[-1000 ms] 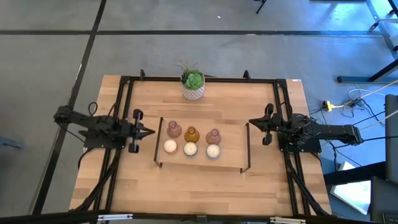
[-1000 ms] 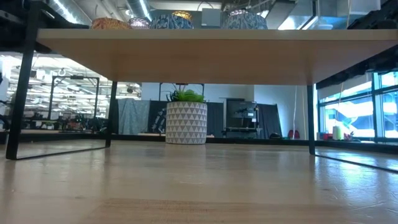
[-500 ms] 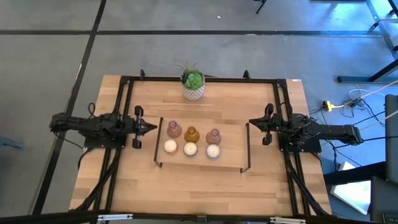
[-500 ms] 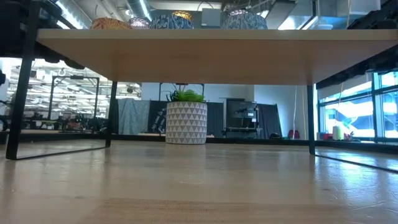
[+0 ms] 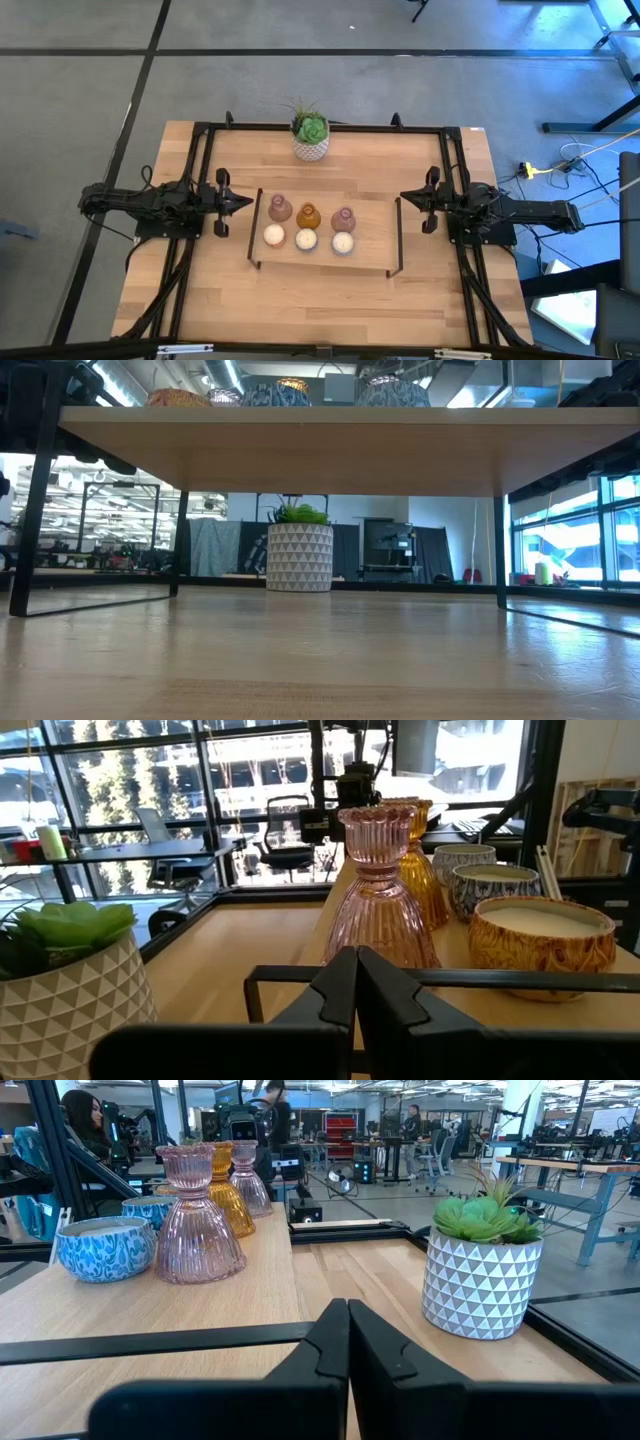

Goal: Pick & Place candle stick holders
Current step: Return to Home Position

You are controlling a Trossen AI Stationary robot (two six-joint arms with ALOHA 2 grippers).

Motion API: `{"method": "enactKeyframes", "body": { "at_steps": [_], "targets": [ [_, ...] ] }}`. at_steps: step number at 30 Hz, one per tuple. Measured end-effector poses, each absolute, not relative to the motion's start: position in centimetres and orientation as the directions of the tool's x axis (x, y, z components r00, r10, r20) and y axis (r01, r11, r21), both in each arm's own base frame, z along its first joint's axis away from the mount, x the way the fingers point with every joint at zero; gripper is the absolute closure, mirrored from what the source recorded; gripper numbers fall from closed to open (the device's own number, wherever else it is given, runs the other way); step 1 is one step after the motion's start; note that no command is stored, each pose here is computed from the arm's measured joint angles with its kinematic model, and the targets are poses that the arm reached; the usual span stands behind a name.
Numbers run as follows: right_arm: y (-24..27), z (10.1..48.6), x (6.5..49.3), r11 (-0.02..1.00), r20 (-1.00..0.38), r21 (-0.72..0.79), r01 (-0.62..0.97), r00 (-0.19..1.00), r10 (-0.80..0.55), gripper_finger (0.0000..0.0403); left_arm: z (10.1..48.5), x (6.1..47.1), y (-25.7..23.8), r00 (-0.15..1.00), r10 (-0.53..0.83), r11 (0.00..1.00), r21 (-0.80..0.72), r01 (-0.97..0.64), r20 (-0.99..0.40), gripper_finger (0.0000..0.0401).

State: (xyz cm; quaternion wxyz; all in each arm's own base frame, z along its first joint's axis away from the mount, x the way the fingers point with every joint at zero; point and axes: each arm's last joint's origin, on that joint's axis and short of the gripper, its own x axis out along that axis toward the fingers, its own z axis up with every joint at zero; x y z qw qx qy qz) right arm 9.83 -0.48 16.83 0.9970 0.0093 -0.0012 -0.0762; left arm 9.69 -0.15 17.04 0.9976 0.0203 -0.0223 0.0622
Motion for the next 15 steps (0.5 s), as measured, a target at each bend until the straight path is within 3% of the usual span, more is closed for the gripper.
{"method": "enactKeyframes", "body": {
  "at_steps": [8, 15],
  "targets": [
    [-0.48, 16.83, 9.83, 0.988, 0.001, 0.019, 0.152, 0.988, -0.152, 0.0402, 17.03, 9.69, -0.14, 0.991, 0.125, 0.977, 0.166, -0.131, 0.046, 0.0396],
    [-0.48, 16.83, 9.83, 0.988, 0.001, 0.019, 0.152, 0.988, -0.152, 0.0402, 17.02, 9.69, -0.14, 0.991, 0.124, 0.986, 0.109, -0.129, 0.045, 0.0395]
  ]
}}
